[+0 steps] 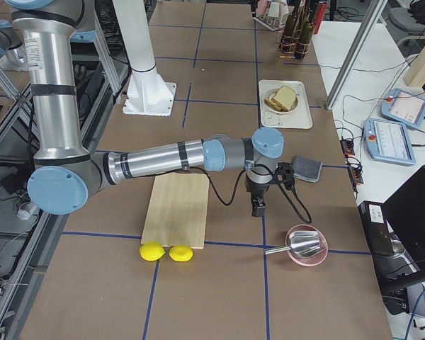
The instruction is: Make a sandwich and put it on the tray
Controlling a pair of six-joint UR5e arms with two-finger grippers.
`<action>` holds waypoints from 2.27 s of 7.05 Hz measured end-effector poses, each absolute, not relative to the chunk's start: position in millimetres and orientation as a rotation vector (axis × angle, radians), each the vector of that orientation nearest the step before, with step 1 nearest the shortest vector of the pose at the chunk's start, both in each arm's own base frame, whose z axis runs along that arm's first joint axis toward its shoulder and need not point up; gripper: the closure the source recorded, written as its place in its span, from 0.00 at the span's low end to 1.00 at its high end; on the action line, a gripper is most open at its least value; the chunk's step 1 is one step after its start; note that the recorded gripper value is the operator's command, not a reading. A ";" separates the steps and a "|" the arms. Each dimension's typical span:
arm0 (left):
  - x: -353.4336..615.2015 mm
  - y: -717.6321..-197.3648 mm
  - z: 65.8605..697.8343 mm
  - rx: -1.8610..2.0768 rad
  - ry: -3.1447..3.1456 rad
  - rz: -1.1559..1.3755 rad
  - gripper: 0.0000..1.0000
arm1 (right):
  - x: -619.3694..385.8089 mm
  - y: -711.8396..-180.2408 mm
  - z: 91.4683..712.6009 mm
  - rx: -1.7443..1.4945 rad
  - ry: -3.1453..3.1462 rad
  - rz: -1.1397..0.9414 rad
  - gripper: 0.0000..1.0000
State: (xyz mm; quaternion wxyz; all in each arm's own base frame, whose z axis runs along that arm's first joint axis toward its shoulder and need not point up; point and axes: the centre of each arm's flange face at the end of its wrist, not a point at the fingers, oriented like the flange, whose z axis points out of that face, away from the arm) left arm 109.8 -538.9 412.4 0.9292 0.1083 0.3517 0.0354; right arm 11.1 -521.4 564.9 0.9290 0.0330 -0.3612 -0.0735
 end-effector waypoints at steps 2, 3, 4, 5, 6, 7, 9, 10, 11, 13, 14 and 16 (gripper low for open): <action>19.9 -527.9 498.7 0.157 0.701 0.118 0.00 | 17.0 -516.2 568.8 0.064 -0.745 -0.134 0.00; -7.0 -522.4 541.0 0.113 0.696 0.128 0.00 | 18.3 -515.5 573.4 0.058 -0.743 -0.128 0.00; -21.1 -516.3 580.9 0.065 0.704 0.139 0.00 | 21.1 -515.6 580.9 0.043 -0.747 -0.112 0.00; -29.2 -512.2 604.9 0.032 0.719 0.135 0.00 | 26.7 -513.6 590.0 0.026 -0.767 -0.089 0.00; -37.2 -507.9 622.0 0.008 0.739 0.117 0.00 | 34.2 -510.2 600.8 0.007 -0.807 -0.060 0.00; -42.6 -503.1 632.7 -0.009 0.770 0.097 0.00 | 39.7 -508.0 607.9 -0.005 -0.837 -0.039 0.00; -51.2 -497.6 637.7 -0.012 0.801 0.071 0.00 | 43.0 -506.6 613.4 -0.013 -0.852 -0.027 0.00; -53.2 -496.4 638.7 -0.013 0.804 0.065 0.00 | 43.7 -505.7 616.1 -0.017 -0.853 -0.024 0.00; -54.2 -496.0 638.8 -0.014 0.805 0.061 0.00 | 46.0 -502.4 623.1 -0.028 -0.852 -0.016 0.00; -55.2 -495.7 637.8 -0.014 0.805 0.054 0.00 | 58.1 -492.9 635.5 -0.037 -0.851 0.012 0.00; -55.8 -495.7 636.4 -0.012 0.805 0.052 0.00 | 68.4 -488.7 638.1 -0.032 -0.852 0.032 0.00; -56.5 -495.8 634.2 -0.009 0.804 0.051 0.00 | 84.7 -481.9 639.9 -0.019 -0.854 0.063 0.00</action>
